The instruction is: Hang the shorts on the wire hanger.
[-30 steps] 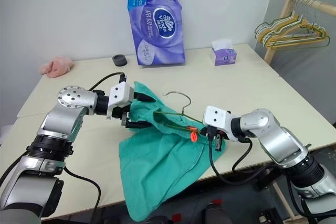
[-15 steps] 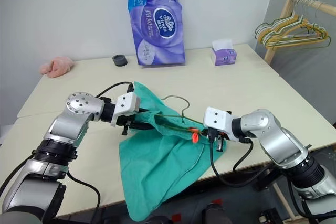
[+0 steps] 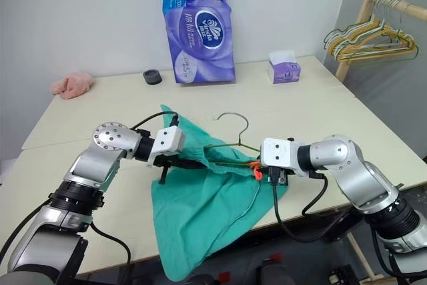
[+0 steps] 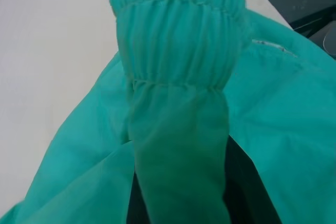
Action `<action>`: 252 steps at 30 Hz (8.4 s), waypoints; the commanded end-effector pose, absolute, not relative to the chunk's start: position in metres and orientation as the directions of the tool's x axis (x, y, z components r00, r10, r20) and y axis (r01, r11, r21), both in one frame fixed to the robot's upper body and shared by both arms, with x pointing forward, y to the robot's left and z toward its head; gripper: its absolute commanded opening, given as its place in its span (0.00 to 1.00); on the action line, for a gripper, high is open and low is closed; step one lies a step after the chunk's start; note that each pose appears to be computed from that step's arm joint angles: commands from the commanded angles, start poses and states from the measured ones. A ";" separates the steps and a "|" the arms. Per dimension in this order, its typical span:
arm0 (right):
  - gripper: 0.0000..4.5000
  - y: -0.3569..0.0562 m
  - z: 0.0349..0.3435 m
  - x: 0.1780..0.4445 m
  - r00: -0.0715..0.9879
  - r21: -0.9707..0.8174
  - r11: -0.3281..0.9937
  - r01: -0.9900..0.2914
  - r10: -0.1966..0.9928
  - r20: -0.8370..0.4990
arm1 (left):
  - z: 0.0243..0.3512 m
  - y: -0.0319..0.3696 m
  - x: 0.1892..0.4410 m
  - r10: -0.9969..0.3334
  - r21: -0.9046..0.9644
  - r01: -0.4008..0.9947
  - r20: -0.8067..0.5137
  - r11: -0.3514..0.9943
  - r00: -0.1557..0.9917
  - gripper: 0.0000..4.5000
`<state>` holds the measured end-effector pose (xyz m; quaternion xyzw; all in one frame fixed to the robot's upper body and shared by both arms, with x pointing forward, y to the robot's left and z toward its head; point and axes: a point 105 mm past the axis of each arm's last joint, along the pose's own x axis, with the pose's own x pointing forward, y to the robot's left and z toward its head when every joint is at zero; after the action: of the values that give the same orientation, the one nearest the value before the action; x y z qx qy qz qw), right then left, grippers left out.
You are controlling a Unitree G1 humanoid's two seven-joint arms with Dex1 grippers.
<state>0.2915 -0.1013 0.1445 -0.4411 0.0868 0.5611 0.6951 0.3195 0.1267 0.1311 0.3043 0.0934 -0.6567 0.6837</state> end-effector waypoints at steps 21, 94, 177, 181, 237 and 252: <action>1.00 -0.163 0.086 0.290 0.703 -0.339 0.618 -0.709 0.589 -0.398 | 0.148 0.141 0.341 -0.835 0.384 0.920 -0.480 0.075 0.268 0.00; 0.00 -0.132 0.167 0.307 0.565 -0.062 0.599 -0.798 0.708 -0.423 | 0.124 0.156 0.322 -0.751 0.353 0.935 -0.628 -0.038 0.207 0.00; 0.00 -0.144 0.123 0.301 0.348 -0.273 0.217 -0.937 0.614 -0.708 | 0.138 0.139 0.334 -0.872 0.265 0.940 -0.382 0.215 0.307 0.74; 0.00 -0.148 0.125 0.299 0.351 -0.266 0.229 -0.936 0.615 -0.706 | 0.137 0.158 0.335 -0.862 0.179 0.950 -0.403 0.257 0.309 0.74; 0.00 -0.166 0.135 0.272 0.352 -0.195 0.307 -0.932 0.627 -0.695 | 0.107 0.163 0.379 -0.757 0.471 0.807 -0.361 0.356 0.544 0.05; 0.00 -0.167 0.138 0.272 0.428 -0.080 0.483 -0.872 0.674 -0.603 | 0.121 0.200 0.392 -0.636 0.438 0.674 -0.257 0.595 0.728 0.73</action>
<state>0.2690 -0.1644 0.1244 -0.2074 0.2764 0.4888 0.8010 0.3828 0.1912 0.0945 0.2792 0.0699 -0.3995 0.8703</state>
